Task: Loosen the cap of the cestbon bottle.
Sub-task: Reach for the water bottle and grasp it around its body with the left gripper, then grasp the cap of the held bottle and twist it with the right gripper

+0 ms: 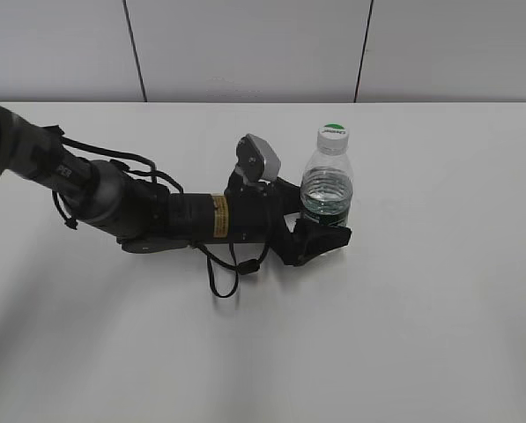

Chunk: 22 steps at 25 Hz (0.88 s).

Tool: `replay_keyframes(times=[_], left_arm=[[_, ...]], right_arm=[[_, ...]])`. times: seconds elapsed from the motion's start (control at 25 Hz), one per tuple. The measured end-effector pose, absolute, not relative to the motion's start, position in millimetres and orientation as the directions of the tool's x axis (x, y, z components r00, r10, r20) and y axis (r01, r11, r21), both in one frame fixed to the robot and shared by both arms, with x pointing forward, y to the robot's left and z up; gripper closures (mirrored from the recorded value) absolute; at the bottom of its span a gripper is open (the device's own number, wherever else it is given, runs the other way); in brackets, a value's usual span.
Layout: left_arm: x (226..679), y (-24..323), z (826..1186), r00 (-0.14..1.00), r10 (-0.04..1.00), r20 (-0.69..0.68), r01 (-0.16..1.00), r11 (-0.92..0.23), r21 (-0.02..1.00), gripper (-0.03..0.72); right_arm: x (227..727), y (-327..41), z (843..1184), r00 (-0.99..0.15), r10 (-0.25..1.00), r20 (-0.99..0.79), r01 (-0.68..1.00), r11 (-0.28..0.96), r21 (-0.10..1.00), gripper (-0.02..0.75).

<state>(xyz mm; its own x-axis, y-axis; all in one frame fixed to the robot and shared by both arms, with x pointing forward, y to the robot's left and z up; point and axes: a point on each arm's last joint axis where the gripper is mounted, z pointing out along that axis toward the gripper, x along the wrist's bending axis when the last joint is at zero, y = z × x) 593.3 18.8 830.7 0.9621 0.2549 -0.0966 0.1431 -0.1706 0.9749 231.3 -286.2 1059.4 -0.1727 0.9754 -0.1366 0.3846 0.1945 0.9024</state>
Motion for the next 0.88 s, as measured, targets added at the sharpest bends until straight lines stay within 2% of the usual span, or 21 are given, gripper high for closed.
replay_keyframes(times=[0.36, 0.68, 0.88], left_arm=[[592.6, 15.1, 818.1, 0.946, 0.293, -0.136, 0.189, -0.161, 0.969, 0.018], [593.4, 15.7, 814.8, 0.939, 0.309, -0.150, 0.204, -0.152, 0.967, 0.136], [593.7, 15.8, 815.1, 0.938, 0.312, -0.152, 0.206, -0.148, 0.967, 0.161]], right_arm=[[231.3, -286.2, 1059.4, -0.173, 0.975, -0.137, 0.385, 0.194, 0.902, 0.222], [231.3, -286.2, 1059.4, -0.173, 0.975, -0.137, 0.385, 0.194, 0.902, 0.222], [231.3, -286.2, 1059.4, -0.173, 0.975, -0.137, 0.385, 0.194, 0.902, 0.222]])
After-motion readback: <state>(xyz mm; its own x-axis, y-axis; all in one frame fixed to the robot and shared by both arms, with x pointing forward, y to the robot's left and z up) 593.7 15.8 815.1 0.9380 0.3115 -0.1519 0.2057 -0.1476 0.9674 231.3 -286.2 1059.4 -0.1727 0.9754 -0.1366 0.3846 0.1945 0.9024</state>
